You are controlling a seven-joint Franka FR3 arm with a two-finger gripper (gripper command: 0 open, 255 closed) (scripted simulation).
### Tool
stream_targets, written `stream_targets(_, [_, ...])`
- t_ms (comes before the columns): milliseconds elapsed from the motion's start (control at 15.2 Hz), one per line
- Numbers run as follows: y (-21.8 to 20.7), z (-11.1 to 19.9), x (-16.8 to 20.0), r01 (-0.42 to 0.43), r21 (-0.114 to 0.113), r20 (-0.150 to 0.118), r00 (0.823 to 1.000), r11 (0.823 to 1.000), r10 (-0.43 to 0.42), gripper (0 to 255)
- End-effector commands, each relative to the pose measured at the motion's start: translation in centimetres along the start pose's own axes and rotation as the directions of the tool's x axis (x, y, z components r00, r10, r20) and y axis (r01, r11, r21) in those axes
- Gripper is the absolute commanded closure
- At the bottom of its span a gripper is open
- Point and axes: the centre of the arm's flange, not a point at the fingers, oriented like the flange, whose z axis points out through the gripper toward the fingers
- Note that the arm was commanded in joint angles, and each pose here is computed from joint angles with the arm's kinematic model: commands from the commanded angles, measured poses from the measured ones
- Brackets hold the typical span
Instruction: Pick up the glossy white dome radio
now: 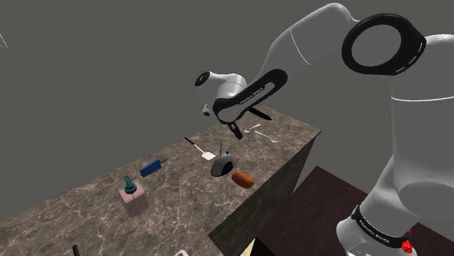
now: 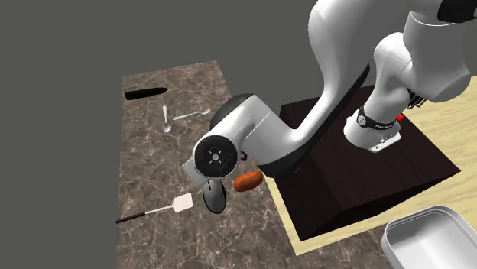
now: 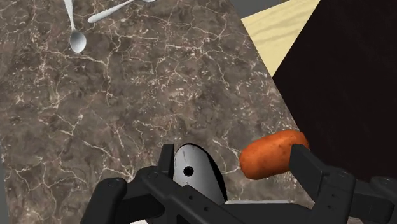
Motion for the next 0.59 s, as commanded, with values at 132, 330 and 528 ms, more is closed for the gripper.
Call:
stream_targets(132, [0.7,3.3,4.4,0.123,-0.032,0.049,0.991,0.992,-0.121,0])
stream_targets(330, [0.9,5.9,7.8,0.213,-0.051,0.087,0.974,0.976,-0.208,0])
stream_targets(528, [0.8,8.6,11.1,0.302,-0.067,0.126,0.948,0.951,-0.292,0])
